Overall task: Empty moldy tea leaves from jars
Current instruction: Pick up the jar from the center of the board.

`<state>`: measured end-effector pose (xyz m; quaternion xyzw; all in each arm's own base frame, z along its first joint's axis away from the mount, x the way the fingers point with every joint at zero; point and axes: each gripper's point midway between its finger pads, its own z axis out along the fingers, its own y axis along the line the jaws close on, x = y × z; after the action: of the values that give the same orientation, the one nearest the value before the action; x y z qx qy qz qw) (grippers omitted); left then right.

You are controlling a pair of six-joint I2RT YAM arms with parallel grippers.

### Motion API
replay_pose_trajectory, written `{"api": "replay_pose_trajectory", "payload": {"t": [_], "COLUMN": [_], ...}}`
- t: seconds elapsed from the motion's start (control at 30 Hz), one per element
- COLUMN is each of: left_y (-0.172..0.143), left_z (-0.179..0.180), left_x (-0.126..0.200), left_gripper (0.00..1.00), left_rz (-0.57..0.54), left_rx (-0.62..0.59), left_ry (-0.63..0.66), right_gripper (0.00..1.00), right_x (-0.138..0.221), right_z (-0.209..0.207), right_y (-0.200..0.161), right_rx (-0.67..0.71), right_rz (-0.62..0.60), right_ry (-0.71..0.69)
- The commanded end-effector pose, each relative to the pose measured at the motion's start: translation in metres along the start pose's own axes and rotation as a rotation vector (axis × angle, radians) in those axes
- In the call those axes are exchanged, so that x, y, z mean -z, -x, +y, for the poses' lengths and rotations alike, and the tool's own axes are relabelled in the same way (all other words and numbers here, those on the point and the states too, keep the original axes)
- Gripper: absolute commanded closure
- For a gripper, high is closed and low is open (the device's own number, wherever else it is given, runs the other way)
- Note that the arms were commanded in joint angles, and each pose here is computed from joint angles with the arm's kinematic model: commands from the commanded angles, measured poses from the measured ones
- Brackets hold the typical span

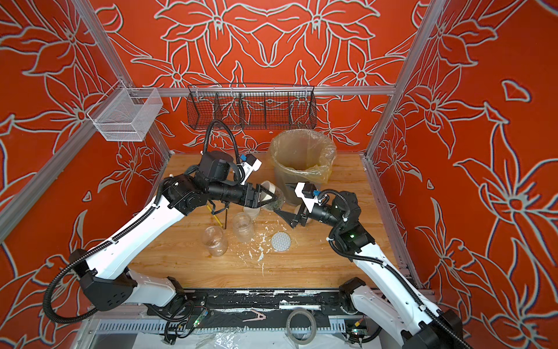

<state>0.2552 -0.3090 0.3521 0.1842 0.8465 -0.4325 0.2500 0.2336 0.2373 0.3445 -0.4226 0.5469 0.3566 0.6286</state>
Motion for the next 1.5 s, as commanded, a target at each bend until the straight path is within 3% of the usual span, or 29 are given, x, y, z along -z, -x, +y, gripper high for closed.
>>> {"api": "replay_pose_trajectory", "payload": {"t": [0.0,0.4,0.5,0.67,0.83,0.87,0.9,0.93,0.97,1.23,1.37,1.47], "left_y": [0.013,0.012,0.013,0.015,0.014,0.014,0.016,0.018,0.022,0.051,0.048,0.033], "left_z": [-0.02,-0.024,-0.023,-0.015,-0.016,-0.018,-0.02,-0.02,-0.019,-0.016,-0.018,-0.031], "left_x": [0.006,0.004,0.005,0.0,-0.014,-0.015,-0.014,-0.011,-0.007,0.05,0.065,0.066], "left_gripper": [0.53,0.54,0.54,0.53,0.44,0.39,0.27,0.1,0.01,0.03,0.03,0.03], "left_rz": [-0.036,-0.034,-0.036,-0.043,0.012,0.018,0.013,-0.001,-0.026,-0.243,-0.247,-0.207], "left_rx": [-0.041,-0.036,-0.036,0.033,0.154,0.154,0.144,0.122,0.095,-0.263,-0.447,-0.608], "left_ry": [-0.076,-0.111,-0.103,-0.077,-0.114,-0.124,-0.125,-0.115,-0.095,0.085,0.116,0.045], "right_gripper": [0.06,0.16,0.24,0.47,0.58,0.59,0.61,0.62,0.62,0.65,0.65,0.65], "right_x": [-0.008,-0.03,-0.03,-0.029,-0.031,-0.031,-0.031,-0.031,-0.031,-0.025,-0.02,-0.017], "right_z": [0.01,0.008,0.009,0.003,-0.018,-0.022,-0.026,-0.026,-0.023,-0.006,-0.001,0.004], "right_y": [0.021,0.012,0.016,0.021,0.016,0.017,0.019,0.021,0.023,0.027,0.032,0.037], "right_rx": [0.106,0.092,0.092,0.146,0.321,0.339,0.35,0.352,0.348,0.287,0.267,0.251], "right_rz": [-0.055,-0.018,-0.028,-0.031,0.016,0.015,0.012,0.011,0.008,-0.027,-0.035,-0.042], "right_ry": [0.082,0.104,0.102,0.045,-0.102,-0.128,-0.147,-0.144,-0.129,-0.061,-0.053,-0.036]}}
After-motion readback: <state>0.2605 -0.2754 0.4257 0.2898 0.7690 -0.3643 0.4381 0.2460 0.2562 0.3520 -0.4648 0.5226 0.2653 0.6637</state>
